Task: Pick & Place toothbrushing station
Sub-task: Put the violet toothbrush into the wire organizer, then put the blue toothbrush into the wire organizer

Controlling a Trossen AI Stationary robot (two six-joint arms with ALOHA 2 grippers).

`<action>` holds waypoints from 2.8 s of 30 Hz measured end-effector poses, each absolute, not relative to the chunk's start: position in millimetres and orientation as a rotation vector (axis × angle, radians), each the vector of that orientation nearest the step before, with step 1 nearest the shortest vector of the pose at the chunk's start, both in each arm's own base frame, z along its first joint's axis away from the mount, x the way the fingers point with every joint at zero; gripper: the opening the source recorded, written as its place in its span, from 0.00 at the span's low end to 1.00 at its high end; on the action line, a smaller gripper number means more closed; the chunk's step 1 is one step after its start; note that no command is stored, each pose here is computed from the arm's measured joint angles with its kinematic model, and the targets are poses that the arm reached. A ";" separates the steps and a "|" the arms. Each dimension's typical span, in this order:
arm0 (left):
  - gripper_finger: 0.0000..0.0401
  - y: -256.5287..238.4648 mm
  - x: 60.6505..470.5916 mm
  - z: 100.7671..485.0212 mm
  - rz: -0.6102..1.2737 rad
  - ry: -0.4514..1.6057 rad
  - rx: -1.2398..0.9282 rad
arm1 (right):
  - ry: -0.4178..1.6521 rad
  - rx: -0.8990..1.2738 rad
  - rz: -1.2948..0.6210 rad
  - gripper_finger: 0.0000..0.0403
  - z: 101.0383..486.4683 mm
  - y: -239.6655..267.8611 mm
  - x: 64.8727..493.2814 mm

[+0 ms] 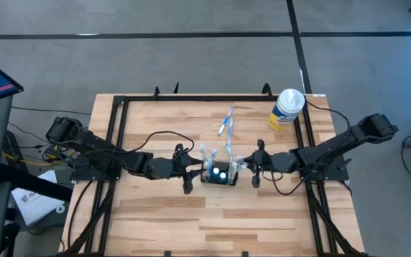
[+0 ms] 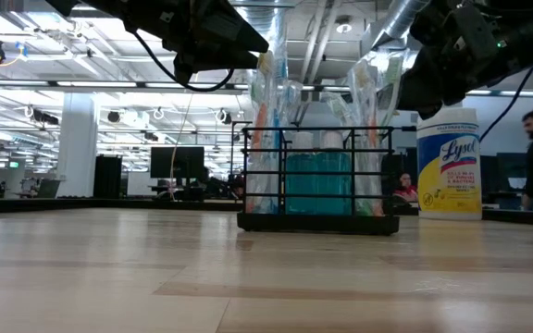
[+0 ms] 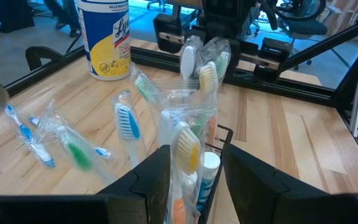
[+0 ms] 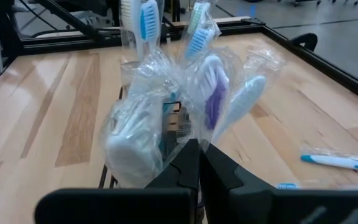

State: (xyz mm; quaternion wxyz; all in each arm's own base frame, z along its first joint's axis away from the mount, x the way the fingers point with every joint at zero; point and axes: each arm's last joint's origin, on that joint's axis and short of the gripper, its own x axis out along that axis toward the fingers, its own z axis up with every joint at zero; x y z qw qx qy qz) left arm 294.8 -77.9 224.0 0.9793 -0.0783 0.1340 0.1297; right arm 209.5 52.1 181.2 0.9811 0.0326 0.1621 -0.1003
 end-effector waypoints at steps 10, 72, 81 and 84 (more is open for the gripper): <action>0.35 -77.9 294.8 224.0 0.261 0.270 -0.158 | 0.342 0.058 -0.207 0.00 180.8 51.5 207.7; 0.35 -78.1 295.0 224.7 0.260 0.262 -0.161 | 0.237 0.261 -0.473 0.27 208.3 -6.1 187.7; 0.35 -76.5 297.1 230.0 0.259 0.209 -0.181 | 0.335 0.312 -0.505 0.27 203.9 -46.1 197.9; 0.35 -74.5 298.2 232.3 0.261 0.188 -0.167 | 0.385 0.313 -0.514 0.27 208.6 -59.4 205.6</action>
